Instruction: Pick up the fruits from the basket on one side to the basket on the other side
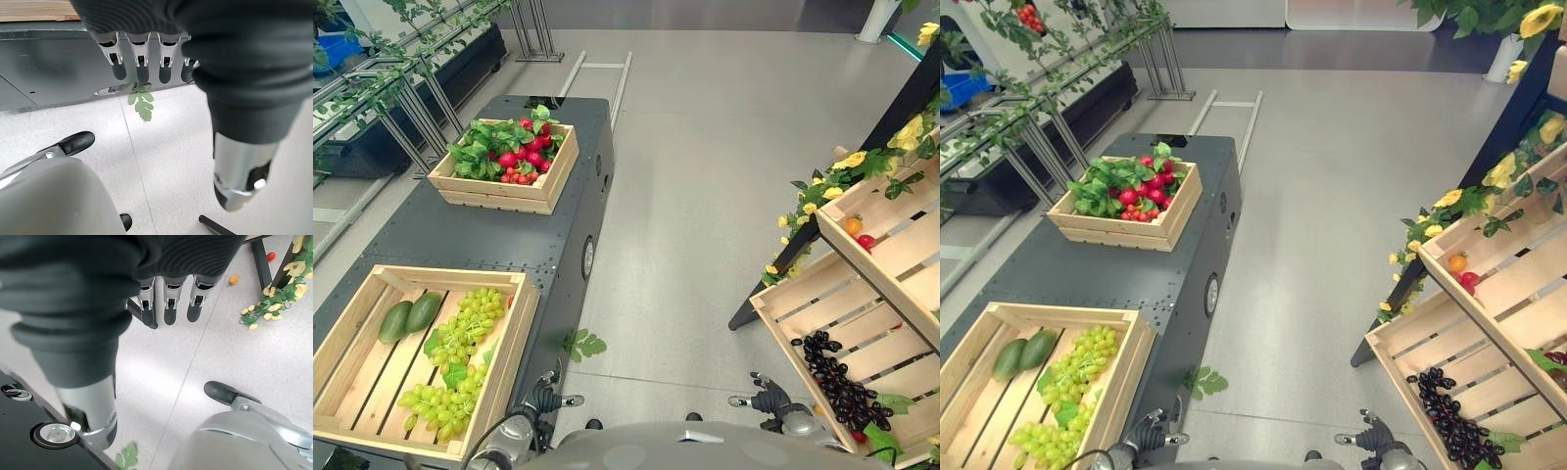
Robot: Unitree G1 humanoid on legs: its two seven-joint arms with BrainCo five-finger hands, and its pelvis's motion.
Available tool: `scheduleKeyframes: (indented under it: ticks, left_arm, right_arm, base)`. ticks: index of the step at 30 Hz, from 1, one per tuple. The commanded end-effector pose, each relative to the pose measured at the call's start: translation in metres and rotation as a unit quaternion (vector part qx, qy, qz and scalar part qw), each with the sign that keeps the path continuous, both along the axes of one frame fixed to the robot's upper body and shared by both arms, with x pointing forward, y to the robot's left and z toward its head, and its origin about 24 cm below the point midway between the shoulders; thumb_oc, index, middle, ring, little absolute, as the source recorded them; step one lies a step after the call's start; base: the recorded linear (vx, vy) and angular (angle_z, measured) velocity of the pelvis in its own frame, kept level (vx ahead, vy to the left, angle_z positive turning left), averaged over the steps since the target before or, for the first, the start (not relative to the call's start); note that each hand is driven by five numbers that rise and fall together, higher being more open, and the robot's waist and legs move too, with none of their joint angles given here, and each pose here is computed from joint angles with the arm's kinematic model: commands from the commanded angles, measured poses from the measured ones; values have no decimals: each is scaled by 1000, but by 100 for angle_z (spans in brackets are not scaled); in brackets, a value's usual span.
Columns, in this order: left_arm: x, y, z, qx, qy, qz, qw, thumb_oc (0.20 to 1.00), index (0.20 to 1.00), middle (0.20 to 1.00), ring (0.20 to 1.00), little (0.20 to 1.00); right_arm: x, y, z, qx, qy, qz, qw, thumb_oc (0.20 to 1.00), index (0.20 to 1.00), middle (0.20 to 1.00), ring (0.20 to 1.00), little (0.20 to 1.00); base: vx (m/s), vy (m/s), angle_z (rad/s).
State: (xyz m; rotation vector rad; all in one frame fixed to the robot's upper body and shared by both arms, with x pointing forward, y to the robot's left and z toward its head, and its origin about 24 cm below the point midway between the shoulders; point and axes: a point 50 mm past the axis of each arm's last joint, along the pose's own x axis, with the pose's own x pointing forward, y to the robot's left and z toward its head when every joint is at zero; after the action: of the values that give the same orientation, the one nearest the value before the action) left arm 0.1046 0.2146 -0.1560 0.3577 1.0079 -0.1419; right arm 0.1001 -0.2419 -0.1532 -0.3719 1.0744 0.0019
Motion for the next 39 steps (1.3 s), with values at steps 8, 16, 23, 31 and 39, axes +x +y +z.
scheduleKeyframes:
  ticks: [8,16,23,31,39]
  left_arm:
    - [26,2,8,5,-41,-11,999,1000,1000,1000,1000,1000]
    - [19,3,6,7,-27,-9,1000,1000,1000,1000,1000,1000]
    - [11,4,2,8,-4,-11,1000,1000,1000,1000,1000,1000]
    - [43,-2,17,-4,-81,-18,997,1000,1000,1000,1000,1000]
    - [166,4,158,8,-424,-135,896,1000,1000,1000,1000,1000]
  right_arm:
    - [25,7,6,0,-31,37,999,1000,1000,1000,1000,1000]
    - [16,8,2,5,-15,32,999,1000,1000,1000,1000,1000]
    - [15,10,1,6,-10,36,999,1000,1000,1000,1000,1000]
    - [18,10,3,5,-20,42,999,1000,1000,1000,1000,1000]
    - [40,19,11,32,-64,41,997,1000,1000,1000,1000,1000]
  base:
    - [0,0,0]
    - [0,0,0]
    - [0,0,0]
    - [13,1,0]
    - [0,0,0]
